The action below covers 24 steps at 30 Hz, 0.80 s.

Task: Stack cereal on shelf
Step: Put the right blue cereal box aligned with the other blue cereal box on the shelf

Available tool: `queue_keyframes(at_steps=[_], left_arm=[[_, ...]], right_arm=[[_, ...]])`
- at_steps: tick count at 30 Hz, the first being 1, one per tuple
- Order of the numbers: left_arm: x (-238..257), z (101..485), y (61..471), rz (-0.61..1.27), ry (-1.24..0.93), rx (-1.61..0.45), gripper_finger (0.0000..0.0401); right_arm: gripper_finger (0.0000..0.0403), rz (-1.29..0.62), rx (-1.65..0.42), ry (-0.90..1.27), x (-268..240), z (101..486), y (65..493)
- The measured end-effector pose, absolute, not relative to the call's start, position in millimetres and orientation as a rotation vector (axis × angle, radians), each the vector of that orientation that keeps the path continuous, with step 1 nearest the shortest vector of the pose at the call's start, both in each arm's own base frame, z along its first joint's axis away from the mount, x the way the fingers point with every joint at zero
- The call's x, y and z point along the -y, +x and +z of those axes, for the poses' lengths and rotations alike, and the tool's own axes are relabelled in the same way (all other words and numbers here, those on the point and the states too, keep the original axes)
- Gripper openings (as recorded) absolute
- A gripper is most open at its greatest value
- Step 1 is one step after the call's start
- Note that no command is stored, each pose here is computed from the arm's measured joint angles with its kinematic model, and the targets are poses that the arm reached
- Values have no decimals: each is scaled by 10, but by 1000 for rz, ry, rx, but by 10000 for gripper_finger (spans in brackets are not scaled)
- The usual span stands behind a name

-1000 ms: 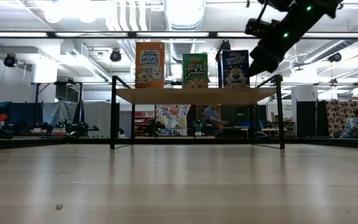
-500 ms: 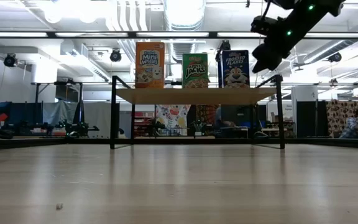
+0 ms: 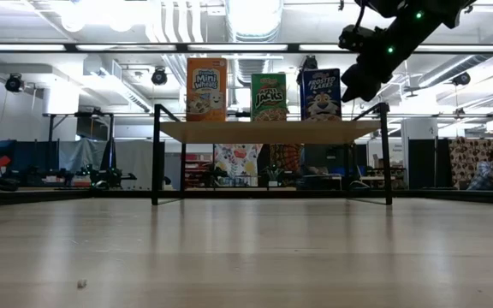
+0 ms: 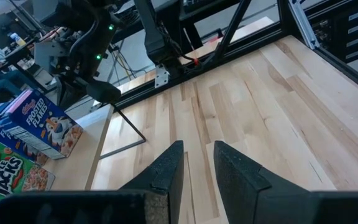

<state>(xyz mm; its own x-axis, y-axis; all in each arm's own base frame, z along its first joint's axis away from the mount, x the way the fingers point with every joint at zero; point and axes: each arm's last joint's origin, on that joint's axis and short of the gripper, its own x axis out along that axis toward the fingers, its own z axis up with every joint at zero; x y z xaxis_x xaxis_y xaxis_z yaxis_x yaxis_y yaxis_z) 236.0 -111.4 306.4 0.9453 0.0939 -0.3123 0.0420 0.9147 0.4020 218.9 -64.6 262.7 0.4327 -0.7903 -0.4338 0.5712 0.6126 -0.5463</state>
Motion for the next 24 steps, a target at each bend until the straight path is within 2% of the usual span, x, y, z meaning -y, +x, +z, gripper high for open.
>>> queue_keyframes(at_steps=[13, 24], left_arm=[[1113, 3064, 2360, 28, 418, -334, 72], [1114, 3063, 2361, 27, 416, -334, 72]], right_arm=[[12, -873, -681, -378, 670, 2680, 2220], [12, -762, -708, -200, 551, 2582, 2191]])
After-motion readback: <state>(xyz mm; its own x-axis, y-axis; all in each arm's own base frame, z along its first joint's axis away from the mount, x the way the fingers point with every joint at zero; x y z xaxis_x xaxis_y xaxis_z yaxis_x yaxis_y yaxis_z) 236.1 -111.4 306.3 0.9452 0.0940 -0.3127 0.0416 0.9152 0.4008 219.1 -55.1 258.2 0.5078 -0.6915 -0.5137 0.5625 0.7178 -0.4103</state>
